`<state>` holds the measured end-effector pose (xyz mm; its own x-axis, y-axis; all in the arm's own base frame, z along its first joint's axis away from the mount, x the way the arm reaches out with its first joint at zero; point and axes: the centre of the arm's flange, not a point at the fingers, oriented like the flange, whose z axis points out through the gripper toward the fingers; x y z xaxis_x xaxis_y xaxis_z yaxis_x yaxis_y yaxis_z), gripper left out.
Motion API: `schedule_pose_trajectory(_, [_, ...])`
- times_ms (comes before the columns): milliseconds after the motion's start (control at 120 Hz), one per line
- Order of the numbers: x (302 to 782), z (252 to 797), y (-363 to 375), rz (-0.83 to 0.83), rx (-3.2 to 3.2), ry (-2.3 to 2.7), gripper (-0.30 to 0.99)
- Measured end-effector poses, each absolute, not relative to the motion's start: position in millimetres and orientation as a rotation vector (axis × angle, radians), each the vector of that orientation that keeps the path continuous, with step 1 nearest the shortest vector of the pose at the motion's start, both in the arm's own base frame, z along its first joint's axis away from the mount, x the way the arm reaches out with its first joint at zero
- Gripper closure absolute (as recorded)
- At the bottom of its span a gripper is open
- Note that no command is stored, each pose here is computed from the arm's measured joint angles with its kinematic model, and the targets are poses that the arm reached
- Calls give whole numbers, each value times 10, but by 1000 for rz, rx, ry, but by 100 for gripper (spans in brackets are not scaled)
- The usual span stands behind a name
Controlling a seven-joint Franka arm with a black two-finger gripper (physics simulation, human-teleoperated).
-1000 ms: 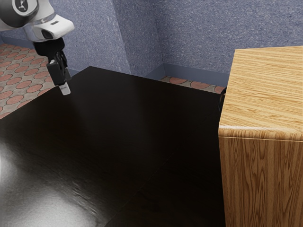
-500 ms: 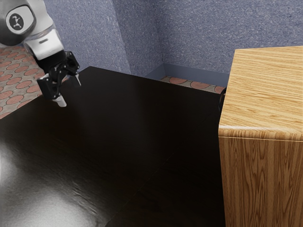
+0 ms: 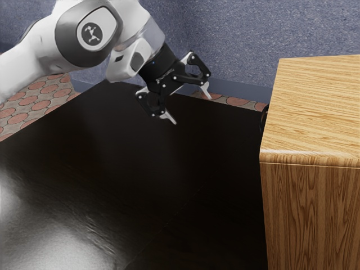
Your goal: Pull the drawer handle with one arm to open the drawer
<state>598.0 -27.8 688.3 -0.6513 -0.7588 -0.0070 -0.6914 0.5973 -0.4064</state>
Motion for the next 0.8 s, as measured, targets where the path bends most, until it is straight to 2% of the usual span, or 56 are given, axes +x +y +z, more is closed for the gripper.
schedule_pose_trajectory(125, [6054,6871,98,-589,-1130,2630,18])
schedule_pose_trajectory(258, [6088,6875,-10,-620,-967,2663,24])
schedule_pose_trajectory(800, [6419,6671,-799,-898,-516,2718,29])
